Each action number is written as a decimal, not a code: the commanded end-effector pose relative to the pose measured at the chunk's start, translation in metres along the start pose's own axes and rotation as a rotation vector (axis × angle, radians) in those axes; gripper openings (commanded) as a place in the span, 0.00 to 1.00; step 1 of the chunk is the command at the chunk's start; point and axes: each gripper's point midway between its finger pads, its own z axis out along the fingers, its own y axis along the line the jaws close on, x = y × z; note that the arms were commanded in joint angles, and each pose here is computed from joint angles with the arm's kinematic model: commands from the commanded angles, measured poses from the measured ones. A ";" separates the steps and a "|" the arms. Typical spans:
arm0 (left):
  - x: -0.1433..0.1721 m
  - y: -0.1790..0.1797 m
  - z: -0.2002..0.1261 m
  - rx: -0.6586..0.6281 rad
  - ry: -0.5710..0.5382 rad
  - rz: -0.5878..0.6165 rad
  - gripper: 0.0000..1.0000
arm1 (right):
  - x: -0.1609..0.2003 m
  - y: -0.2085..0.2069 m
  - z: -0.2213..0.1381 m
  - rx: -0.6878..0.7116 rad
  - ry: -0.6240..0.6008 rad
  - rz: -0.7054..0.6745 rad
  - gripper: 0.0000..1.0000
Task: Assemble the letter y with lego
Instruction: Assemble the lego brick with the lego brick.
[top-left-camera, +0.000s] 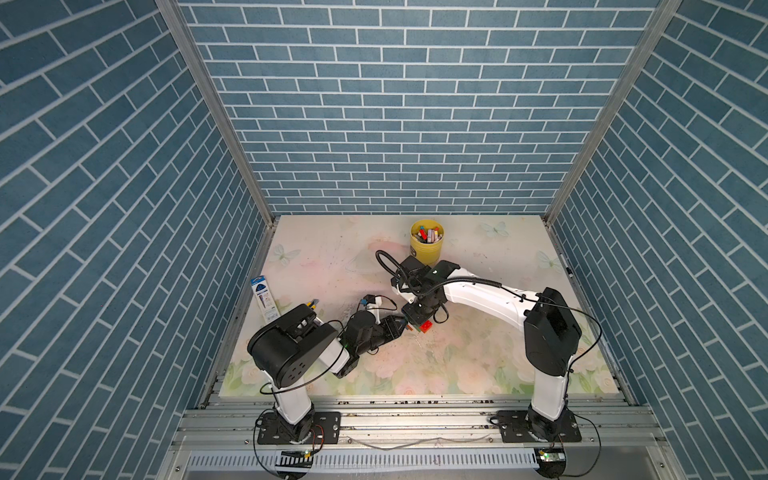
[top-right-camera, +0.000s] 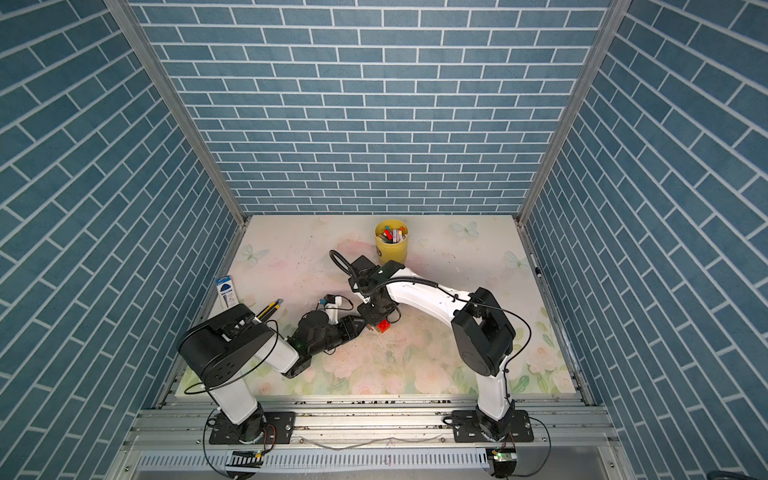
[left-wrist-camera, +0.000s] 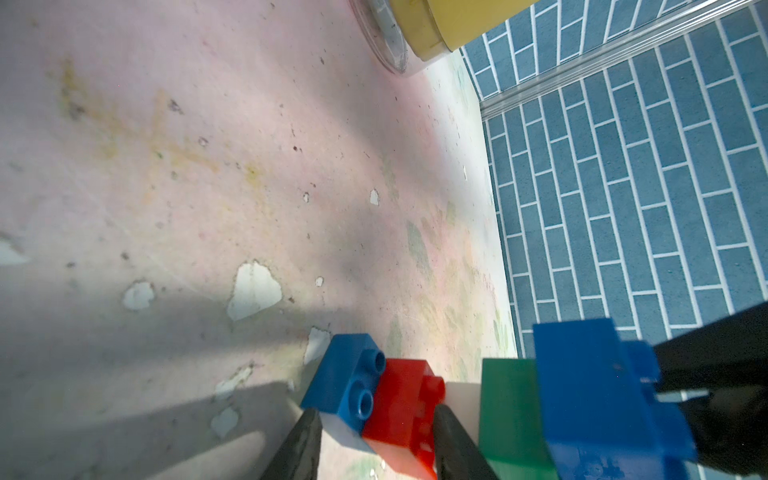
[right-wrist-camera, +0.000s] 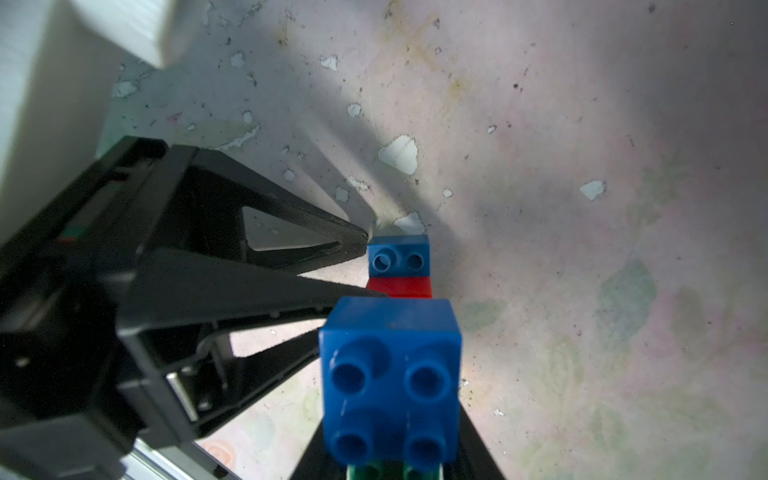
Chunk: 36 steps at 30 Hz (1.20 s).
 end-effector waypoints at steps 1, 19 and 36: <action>0.045 0.090 -0.018 -0.333 0.138 -0.041 0.46 | 0.022 0.004 0.019 -0.041 0.105 -0.030 0.20; 0.045 0.090 -0.018 -0.334 0.140 -0.042 0.44 | 0.016 -0.008 0.032 -0.015 0.086 -0.014 0.20; 0.038 0.082 -0.017 -0.311 0.116 -0.041 0.48 | 0.010 -0.007 0.011 -0.012 0.044 -0.007 0.20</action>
